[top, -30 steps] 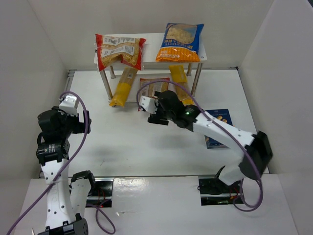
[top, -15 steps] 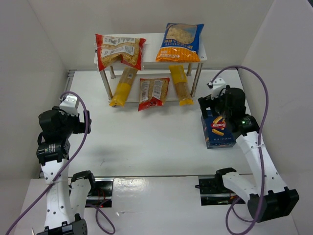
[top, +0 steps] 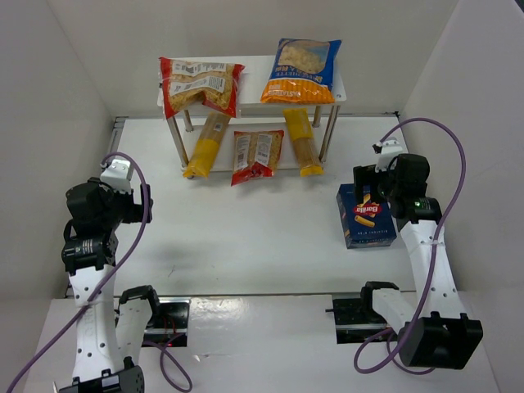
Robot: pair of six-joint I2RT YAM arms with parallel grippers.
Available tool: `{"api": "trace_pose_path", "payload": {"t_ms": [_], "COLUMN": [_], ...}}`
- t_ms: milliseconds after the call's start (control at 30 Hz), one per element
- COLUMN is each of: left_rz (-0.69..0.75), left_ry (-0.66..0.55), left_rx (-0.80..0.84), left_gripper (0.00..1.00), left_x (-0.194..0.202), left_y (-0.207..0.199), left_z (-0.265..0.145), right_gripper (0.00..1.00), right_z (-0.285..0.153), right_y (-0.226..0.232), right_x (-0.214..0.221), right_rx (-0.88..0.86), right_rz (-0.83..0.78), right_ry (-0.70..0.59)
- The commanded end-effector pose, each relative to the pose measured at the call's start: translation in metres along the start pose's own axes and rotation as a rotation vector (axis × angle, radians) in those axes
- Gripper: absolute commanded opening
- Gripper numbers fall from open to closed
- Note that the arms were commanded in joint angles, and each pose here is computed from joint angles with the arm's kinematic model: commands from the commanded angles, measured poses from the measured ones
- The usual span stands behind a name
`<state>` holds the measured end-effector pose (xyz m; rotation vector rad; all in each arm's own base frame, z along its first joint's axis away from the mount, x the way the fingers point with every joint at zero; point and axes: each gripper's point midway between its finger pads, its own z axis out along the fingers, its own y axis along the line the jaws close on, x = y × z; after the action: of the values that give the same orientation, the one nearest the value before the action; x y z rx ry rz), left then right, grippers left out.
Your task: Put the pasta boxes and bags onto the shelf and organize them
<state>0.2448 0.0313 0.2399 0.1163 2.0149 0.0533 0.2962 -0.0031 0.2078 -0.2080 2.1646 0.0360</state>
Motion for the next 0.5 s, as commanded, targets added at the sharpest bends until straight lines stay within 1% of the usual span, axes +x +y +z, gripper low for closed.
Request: {"api": "trace_pose_path", "payload": {"t_ms": [0,467], "left_rz": [-0.002,-0.004], "left_ry": [-0.038,-0.031], "left_rx": [0.000,0.011], "left_gripper": [1.00,1.00], "left_x": [-0.0077,-0.0066], "left_y": [-0.0006,-0.0020], "left_z": [-0.0005,0.0016], "right_gripper": [1.00,1.00], "right_z": [-0.0015,0.0028], "right_y": [0.0013,0.0039], "right_x": [-0.0021,0.0006], "right_rx": [-0.009,-0.030], "right_rz": [0.010,0.005], "right_ry": [-0.010,0.005]}}
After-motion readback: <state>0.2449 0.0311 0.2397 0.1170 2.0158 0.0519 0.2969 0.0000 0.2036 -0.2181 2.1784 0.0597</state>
